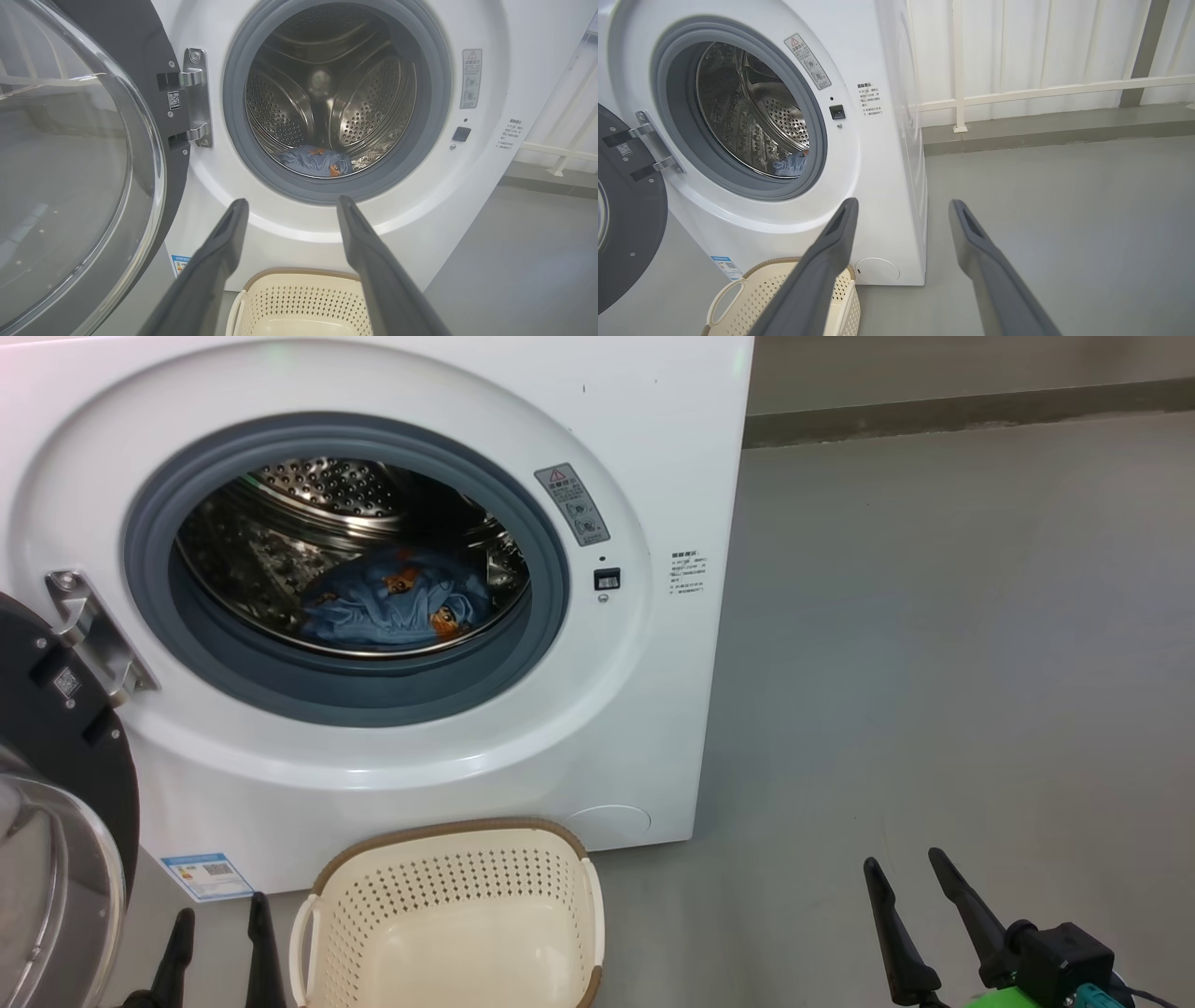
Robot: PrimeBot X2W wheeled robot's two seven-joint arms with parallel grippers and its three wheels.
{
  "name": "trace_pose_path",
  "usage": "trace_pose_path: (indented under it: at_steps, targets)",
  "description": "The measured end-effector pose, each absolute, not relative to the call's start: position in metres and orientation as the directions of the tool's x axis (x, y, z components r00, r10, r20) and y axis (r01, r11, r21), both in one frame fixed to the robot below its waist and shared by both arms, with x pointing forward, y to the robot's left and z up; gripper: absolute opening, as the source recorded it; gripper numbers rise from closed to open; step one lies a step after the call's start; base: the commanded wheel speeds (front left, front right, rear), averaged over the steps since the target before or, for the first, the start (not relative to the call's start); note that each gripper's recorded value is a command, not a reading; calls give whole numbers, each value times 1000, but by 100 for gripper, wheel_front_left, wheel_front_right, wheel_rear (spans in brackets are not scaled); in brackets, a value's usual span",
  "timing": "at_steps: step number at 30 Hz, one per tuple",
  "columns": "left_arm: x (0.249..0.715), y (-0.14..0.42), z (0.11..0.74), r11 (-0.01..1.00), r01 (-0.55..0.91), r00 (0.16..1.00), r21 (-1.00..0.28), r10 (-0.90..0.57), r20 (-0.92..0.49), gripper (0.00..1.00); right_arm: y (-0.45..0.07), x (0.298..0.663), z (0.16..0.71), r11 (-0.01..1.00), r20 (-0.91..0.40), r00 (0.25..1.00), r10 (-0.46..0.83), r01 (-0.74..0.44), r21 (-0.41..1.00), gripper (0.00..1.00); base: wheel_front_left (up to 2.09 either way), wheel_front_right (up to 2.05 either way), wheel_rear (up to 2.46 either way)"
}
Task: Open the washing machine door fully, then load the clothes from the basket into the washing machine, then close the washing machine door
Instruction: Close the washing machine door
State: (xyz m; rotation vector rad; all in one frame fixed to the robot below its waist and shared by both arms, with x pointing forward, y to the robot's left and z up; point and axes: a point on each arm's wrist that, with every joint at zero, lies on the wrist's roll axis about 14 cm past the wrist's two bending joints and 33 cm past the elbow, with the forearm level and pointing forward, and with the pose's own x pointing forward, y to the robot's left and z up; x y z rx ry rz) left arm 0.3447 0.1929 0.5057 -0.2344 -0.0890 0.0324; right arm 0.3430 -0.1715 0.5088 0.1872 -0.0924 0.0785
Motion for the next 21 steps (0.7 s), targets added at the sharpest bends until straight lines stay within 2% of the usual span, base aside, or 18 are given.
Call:
trace_pose_path:
  at_steps: [10,21]
  targets:
    - [345,194,505,972,-31,995,-232,51,81,100,-171,343,508,979,97,993,70,-87,182,100,-36,36,0]
    - [345,194,505,972,-32,995,-232,52,80,100,-171,344,508,979,95,993,71,-87,182,100,-145,145,0]
